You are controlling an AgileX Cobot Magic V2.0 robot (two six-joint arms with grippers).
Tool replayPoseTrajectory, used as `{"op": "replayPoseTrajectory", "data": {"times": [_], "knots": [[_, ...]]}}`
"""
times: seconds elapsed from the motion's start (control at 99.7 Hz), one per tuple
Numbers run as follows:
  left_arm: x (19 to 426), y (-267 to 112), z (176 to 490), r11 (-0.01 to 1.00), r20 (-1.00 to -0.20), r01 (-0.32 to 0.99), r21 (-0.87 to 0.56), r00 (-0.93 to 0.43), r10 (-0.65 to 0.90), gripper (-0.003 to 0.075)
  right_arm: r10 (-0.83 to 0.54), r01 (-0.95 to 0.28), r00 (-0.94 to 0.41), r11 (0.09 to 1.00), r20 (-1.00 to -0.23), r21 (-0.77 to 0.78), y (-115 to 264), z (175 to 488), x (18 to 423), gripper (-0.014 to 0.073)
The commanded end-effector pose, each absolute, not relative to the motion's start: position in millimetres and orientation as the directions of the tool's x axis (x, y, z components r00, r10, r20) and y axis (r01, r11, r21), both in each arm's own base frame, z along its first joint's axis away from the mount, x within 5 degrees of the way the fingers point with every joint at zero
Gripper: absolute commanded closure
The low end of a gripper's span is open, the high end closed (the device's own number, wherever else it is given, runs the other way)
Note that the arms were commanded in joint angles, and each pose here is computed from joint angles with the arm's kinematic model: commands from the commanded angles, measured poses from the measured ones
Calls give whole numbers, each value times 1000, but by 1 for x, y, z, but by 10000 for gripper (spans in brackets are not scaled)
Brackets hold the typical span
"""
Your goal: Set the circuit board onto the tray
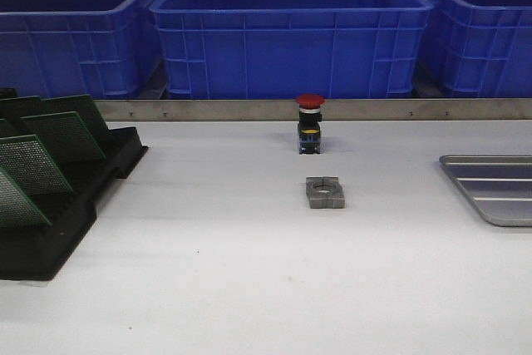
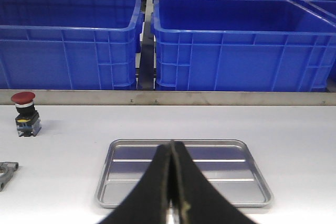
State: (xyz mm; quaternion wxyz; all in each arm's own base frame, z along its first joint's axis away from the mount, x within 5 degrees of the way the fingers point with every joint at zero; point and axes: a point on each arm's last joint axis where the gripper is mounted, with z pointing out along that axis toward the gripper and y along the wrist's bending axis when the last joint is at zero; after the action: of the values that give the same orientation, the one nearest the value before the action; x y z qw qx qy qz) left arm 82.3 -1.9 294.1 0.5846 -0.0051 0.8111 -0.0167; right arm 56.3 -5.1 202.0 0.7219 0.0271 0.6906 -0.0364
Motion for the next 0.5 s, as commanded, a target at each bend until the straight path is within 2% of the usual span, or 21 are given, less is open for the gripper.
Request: {"op": "replayPoseTrajectory", "data": {"times": [0.0, 0.07, 0.16, 0.261, 0.311, 0.371, 0.421, 0.491], "knots": [[106, -3, 316, 999, -938, 30, 12, -346, 22, 717, -43, 97, 159, 995, -986, -28, -5, 215, 53, 657], [124, -3, 319, 999, -912, 40, 29, -409, 43, 643, -43, 97, 159, 995, -986, -28, -5, 215, 53, 657], [146, -3, 321, 995, -880, 67, 75, -465, 98, 498, -43, 97, 159, 995, -986, -28, -5, 215, 53, 657], [169, -4, 322, 975, -840, 132, 177, -496, 219, 360, -43, 97, 159, 995, -986, -28, -5, 215, 53, 657], [180, -4, 323, 951, -810, 182, 249, -500, 307, 330, -43, 97, 159, 995, -986, -28, -5, 215, 53, 657], [192, -4, 319, 900, -749, 264, 348, -499, 436, 331, -43, 97, 159, 995, -986, -28, -5, 215, 53, 657], [199, -5, 315, 812, -666, 362, 457, -466, 583, 332, -43, 97, 159, 995, -986, -28, -5, 215, 53, 657], [209, -6, 308, 700, -564, 462, 546, -415, 714, 332, -43, 97, 159, 995, -986, -28, -5, 215, 53, 657]]}}
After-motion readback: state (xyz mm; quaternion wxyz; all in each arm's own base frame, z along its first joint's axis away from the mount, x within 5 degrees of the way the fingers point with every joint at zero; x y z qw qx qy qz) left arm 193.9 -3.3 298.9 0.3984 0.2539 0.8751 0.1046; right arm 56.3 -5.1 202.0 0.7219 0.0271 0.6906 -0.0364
